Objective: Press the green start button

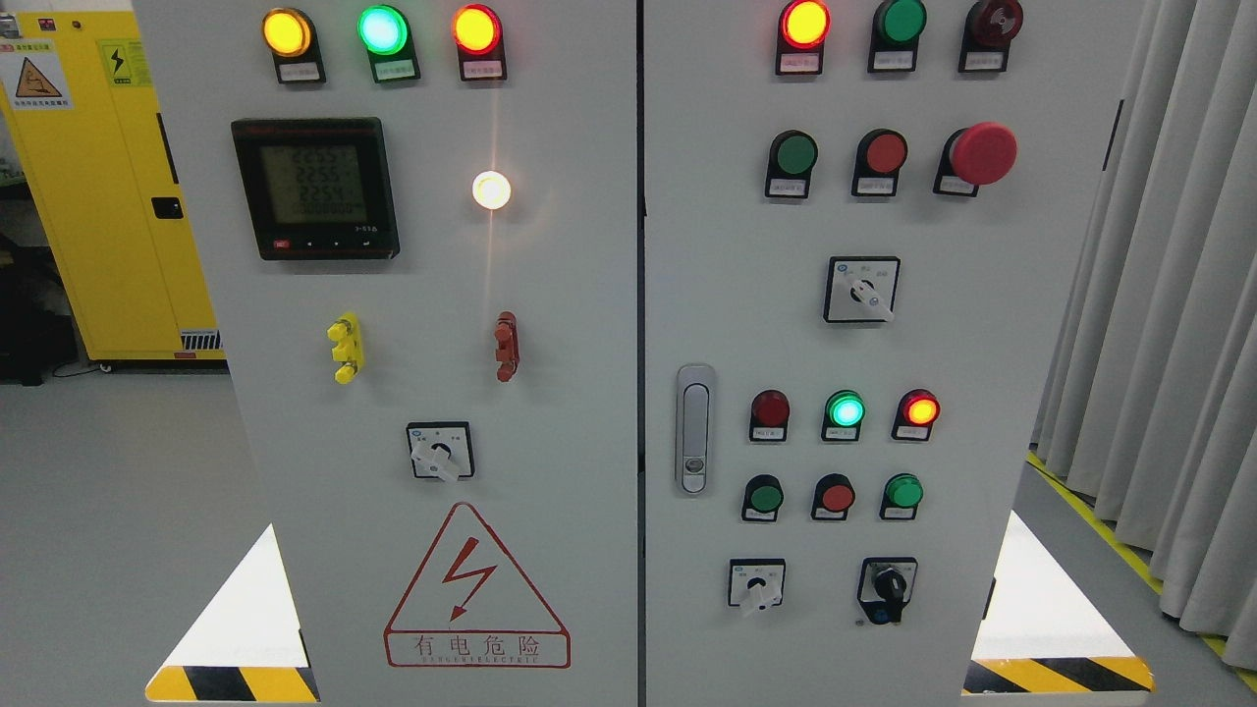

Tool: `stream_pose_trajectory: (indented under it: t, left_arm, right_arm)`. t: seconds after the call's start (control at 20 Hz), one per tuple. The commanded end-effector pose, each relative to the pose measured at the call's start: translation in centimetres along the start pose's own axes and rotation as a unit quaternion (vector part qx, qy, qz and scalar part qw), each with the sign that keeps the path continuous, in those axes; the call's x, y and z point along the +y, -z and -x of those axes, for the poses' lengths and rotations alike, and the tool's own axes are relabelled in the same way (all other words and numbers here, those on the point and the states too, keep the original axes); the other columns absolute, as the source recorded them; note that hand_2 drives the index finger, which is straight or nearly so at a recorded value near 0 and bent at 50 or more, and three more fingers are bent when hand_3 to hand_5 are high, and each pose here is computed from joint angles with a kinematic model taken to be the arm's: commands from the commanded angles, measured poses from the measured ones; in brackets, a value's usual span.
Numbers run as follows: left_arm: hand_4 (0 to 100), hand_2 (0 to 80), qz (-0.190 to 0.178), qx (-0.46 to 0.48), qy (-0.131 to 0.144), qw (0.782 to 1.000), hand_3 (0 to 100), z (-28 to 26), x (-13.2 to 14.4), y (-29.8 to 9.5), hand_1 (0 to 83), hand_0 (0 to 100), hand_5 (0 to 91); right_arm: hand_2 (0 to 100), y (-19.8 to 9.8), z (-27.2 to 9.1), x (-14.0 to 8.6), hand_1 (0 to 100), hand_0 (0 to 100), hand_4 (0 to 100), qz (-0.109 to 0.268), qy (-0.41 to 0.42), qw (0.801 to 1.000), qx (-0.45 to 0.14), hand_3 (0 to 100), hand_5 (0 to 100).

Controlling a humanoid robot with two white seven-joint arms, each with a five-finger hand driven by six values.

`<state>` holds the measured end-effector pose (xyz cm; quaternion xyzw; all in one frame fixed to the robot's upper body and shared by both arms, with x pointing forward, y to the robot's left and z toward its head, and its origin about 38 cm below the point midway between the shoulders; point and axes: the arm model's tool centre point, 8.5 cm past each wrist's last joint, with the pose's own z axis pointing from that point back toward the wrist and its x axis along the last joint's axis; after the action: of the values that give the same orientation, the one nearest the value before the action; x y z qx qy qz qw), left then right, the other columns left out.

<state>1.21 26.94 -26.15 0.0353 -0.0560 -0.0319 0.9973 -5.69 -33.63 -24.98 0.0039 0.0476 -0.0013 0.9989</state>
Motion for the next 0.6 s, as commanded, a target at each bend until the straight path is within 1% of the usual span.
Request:
stream_pose_trajectory:
  t: [0.0, 0.4, 0.5, 0.55]
  left_arm:
    - [0, 0.0, 0.002, -0.009, 0.000, 1.000, 0, -0.6, -0.2, 0.1, 55.6, 12, 0.0]
    - [0, 0.0, 0.002, -0.008, 0.000, 1.000, 0, -0.6, -0.2, 0.1, 55.6, 12, 0.0]
    - [0, 0.0, 0.002, -0.008, 0.000, 1.000, 0, -0.6, -0.2, 0.1, 55.6, 12, 0.0]
    - [0, 0.0, 0.002, -0.008, 0.000, 1.000, 0, -0.6, -0.2, 0.1, 55.6, 12, 0.0]
  right_arm:
    - [0, 0.0, 0.0, -0.1, 27, 15, 0, -0.001, -0.006, 1.000, 0.002, 0, 0]
    - [0, 0.0, -0.9, 0.0, 28, 15, 0, -0.003, -0.006, 1.000, -0.006, 0, 0]
    - [0, 0.0, -2.0, 0.2, 28, 15, 0, -0.005, -0.012, 1.000, -0.026, 0, 0]
    - [0, 0.0, -3.0, 0.4, 29, 15, 0, -0.004, -0.021, 0.998, -0.055, 0, 0]
